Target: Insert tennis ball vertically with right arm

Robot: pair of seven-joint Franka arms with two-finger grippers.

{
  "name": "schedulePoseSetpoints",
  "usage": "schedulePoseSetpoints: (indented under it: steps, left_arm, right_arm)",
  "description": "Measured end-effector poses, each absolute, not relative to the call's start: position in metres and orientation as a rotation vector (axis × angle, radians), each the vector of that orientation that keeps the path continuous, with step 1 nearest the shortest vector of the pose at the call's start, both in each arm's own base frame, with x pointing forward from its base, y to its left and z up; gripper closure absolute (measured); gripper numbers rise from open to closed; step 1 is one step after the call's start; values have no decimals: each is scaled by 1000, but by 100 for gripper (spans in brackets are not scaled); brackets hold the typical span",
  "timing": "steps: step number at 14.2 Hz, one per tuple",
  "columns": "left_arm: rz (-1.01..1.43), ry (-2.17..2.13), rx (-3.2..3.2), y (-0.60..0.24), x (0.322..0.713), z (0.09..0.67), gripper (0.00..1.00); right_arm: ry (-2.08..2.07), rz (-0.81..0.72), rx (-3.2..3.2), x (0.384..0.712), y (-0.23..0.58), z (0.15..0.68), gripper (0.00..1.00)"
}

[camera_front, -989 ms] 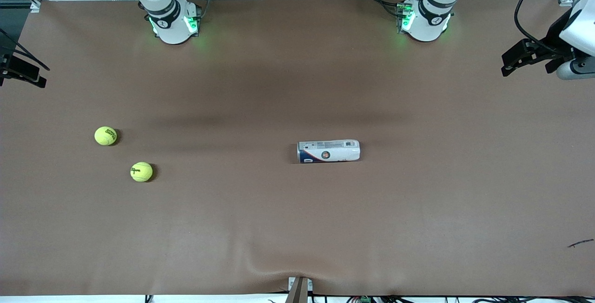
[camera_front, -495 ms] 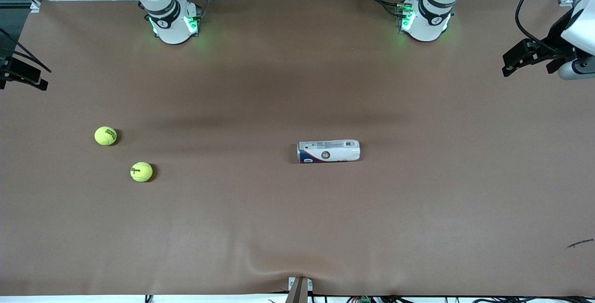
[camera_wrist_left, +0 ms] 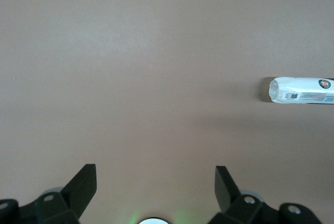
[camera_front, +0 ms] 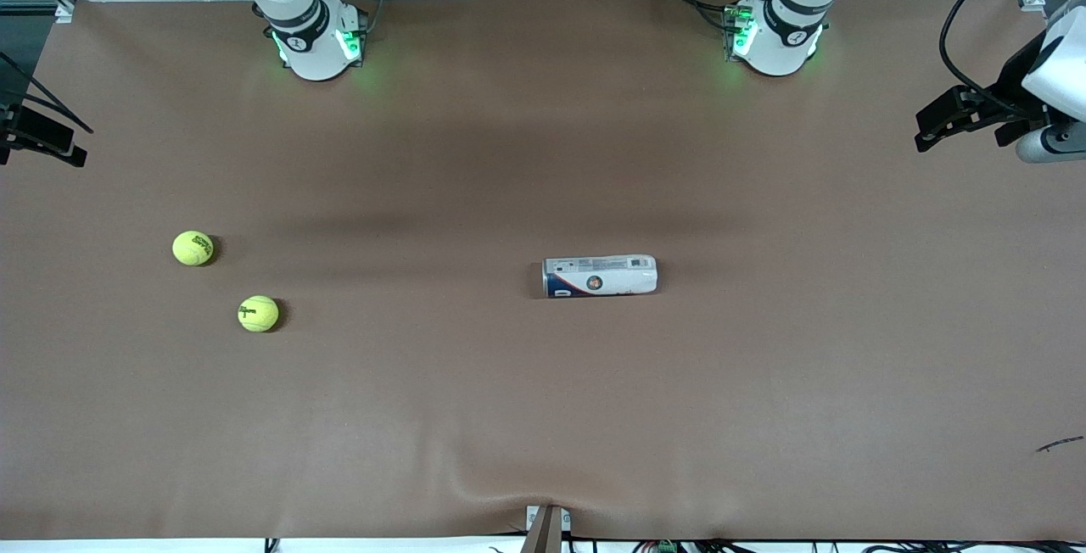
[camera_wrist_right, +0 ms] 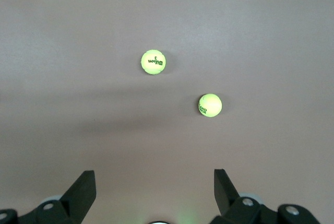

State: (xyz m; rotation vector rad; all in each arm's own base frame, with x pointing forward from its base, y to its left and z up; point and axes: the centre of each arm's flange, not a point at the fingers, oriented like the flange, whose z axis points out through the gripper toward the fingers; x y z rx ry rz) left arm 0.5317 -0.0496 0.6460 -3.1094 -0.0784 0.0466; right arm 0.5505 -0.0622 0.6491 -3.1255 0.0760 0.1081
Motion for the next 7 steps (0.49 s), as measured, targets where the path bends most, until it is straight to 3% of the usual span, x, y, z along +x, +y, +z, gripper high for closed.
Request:
schedulePoseSetpoints:
  steps: [7]
  left_arm:
    - [45, -48, -3110, -57, 531, 647, 0]
  right_arm:
    - [77, 107, -3126, 551, -63, 649, 0]
